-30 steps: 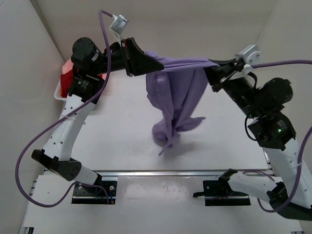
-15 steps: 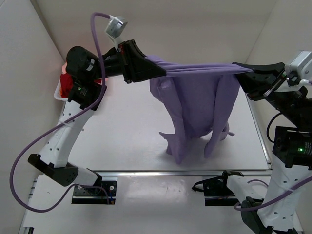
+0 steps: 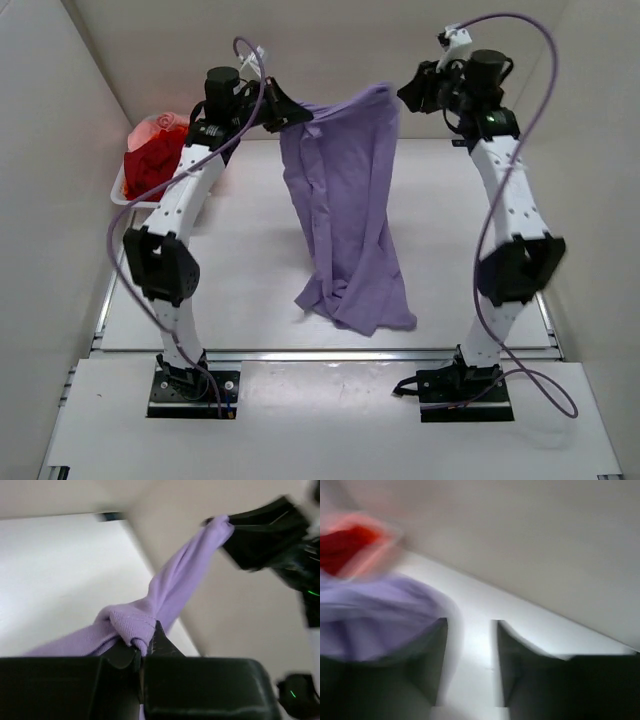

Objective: Fold and stack the t-shirts
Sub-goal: Flatten out the tshirt

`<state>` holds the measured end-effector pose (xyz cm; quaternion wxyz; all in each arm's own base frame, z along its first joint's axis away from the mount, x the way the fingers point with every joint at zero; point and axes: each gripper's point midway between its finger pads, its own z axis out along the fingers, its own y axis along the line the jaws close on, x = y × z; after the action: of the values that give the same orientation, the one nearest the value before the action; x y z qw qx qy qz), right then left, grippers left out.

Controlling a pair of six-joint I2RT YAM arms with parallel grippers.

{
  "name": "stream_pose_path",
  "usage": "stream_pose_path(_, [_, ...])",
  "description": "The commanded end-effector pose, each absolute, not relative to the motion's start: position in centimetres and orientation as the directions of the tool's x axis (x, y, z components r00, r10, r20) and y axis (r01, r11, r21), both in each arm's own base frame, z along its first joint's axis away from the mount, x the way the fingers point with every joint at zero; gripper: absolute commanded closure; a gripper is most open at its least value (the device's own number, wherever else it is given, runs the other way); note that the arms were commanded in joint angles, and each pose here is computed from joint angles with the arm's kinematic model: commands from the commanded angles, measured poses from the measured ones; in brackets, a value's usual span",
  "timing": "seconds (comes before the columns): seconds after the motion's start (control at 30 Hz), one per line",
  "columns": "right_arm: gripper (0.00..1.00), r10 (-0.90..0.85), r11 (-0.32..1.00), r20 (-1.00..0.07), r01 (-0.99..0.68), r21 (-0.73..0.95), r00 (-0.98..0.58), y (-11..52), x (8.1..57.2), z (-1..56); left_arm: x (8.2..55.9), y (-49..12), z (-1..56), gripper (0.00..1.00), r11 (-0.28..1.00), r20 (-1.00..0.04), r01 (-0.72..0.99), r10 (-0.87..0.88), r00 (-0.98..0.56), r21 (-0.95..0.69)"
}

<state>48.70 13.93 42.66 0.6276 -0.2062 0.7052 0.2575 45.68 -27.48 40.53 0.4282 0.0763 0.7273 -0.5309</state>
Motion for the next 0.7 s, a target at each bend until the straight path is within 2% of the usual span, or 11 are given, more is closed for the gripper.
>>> stream_pose_path(0.0, [0.53, -0.105, 0.992, -0.993, -0.075, -0.1, -0.061, 3.3, 55.6, 45.2, 52.4, -19.0, 34.2, 0.92, 0.708, -0.684, 0.259, -0.416, -0.599, -0.657])
stream_pose_path(0.03, [0.35, -0.098, 0.995, -0.992, -0.043, -0.095, -0.074, 2.5, 56.0, 44.4, 52.7, -18.7, 33.7, 0.87, 0.704, -0.673, 0.241, -0.433, -0.6, -0.668])
stream_pose_path(0.07, [0.24, -0.087, 0.996, -0.992, -0.008, -0.086, -0.096, 1.8, 55.6, 43.4, 52.7, -18.1, 32.8, 0.8, 0.696, -0.659, 0.228, -0.447, -0.605, -0.681])
stream_pose_path(0.13, [0.2, -0.07, 0.998, -0.99, -0.017, -0.068, -0.12, 2.0, 54.4, 42.3, 52.2, -17.8, 31.4, 0.75, 0.703, -0.652, 0.204, -0.457, -0.605, -0.681])
stream_pose_path(0.23, [0.29, -0.117, 0.988, -0.978, -0.121, -0.097, -0.175, 5.3, 50.8, 39.1, 50.9, -17.4, 29.6, 0.7, 0.718, -0.646, 0.177, -0.454, -0.614, -0.673])
stream_pose_path(0.3, [0.36, -0.133, 0.958, -0.966, -0.277, -0.068, -0.223, 10.0, 47.2, 36.1, 50.0, -17.7, 28.4, 0.68, 0.714, -0.629, 0.168, -0.449, -0.635, -0.679])
stream_pose_path(0.33, [0.45, -0.133, 0.939, -0.958, -0.341, -0.04, -0.253, 13.1, 45.6, 34.7, 49.5, -17.9, 27.7, 0.68, 0.713, -0.624, 0.166, -0.445, -0.643, -0.681])
stream_pose_path(0.37, [0.47, -0.153, 0.912, -0.947, -0.409, -0.025, -0.283, 16.2, 43.5, 32.7, 49.2, -18.1, 26.4, 0.67, 0.72, -0.616, 0.153, -0.44, -0.653, -0.677])
stream_pose_path(0.47, [0.48, -0.242, 0.84, -0.897, -0.543, -0.002, -0.371, 24.0, 37.9, 26.6, 48.5, -18.1, 24.7, 0.67, 0.727, -0.595, 0.123, -0.438, -0.674, -0.675])
stream_pose_path(0.53, [0.49, -0.273, 0.789, -0.836, -0.608, 0.088, -0.476, 28.0, 34.2, 21.2, 47.9, -18.4, 24.4, 0.65, 0.726, -0.589, 0.127, -0.428, -0.686, -0.676])
stream_pose_path(0.67, [0.44, -0.348, 0.728, -0.754, -0.668, 0.157, -0.556, 34.0, 29.1, 16.2, 47.1, -16.8, 23.5, 0.52, 0.755, -0.589, 0.083, -0.432, -0.683, -0.651])
